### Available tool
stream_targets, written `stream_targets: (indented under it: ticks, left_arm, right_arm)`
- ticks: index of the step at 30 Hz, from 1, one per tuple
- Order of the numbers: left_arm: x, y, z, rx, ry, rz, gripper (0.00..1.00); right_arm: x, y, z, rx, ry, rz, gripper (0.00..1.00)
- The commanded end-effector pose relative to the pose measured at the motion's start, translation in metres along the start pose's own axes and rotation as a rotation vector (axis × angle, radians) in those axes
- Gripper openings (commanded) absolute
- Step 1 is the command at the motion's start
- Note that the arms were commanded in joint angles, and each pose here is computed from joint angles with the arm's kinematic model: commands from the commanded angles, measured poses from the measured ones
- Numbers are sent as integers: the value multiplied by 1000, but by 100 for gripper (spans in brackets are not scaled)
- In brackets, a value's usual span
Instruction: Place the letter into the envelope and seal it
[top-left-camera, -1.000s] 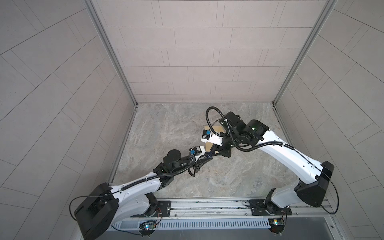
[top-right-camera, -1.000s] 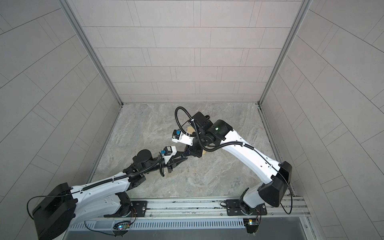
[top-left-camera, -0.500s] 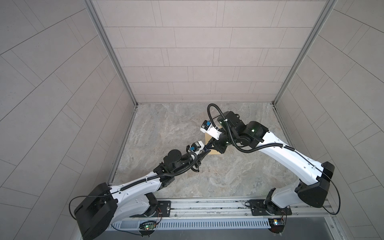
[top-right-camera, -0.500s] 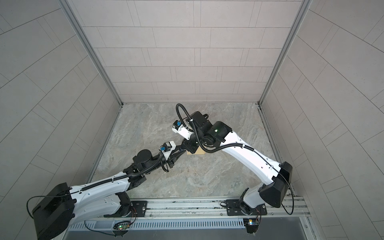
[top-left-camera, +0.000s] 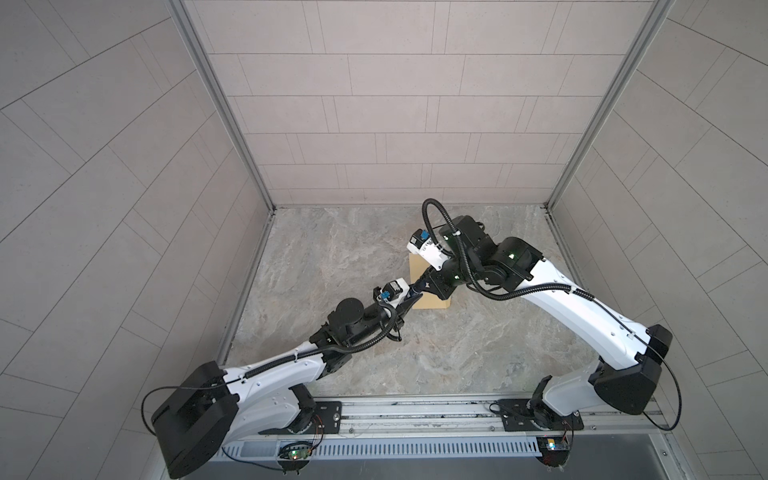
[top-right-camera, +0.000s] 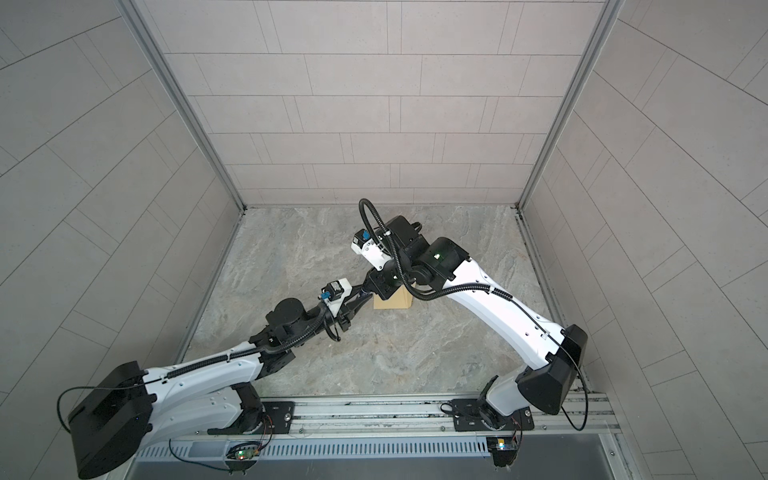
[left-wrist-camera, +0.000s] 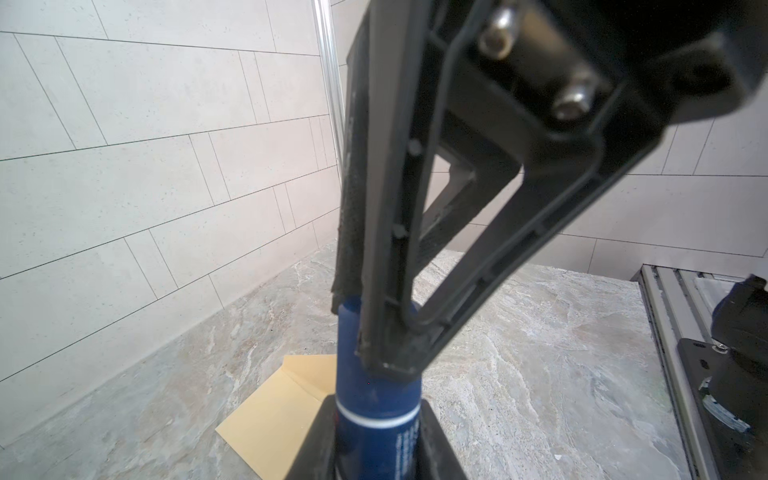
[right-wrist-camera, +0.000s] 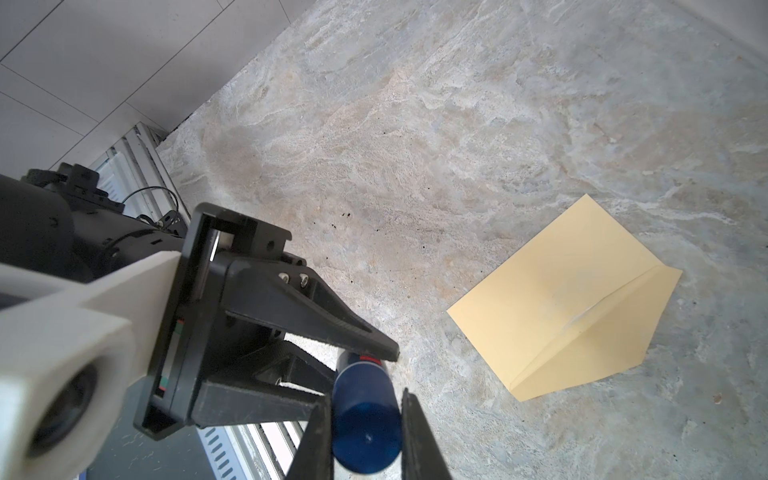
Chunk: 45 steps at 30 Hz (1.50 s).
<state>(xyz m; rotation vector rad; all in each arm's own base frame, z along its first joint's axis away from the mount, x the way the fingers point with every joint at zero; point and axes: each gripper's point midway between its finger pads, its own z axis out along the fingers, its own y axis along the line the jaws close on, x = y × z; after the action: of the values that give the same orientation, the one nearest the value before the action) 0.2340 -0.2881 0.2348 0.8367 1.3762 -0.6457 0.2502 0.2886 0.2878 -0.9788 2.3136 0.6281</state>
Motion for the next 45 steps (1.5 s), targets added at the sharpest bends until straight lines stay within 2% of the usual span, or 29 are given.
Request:
stream_targets:
  ticks: [1,18,37,45]
  left_arm:
    - [77,-15,-9,64,258,-11,0]
    - [94,-19,-14,80,321,-16,0]
    - [108,-16,-18,54,366,3,0]
    - [110,-13,-18,41,371,12,0]
  right_arm:
    - [-48,-10,-52,60,-220,-24,0]
    - [-43,0,-64,20,-210,-156,0]
    - [-47,-7,-87,-17,-254,-67,0]
    - [-47,-14,-83,-80,-247,37,0]
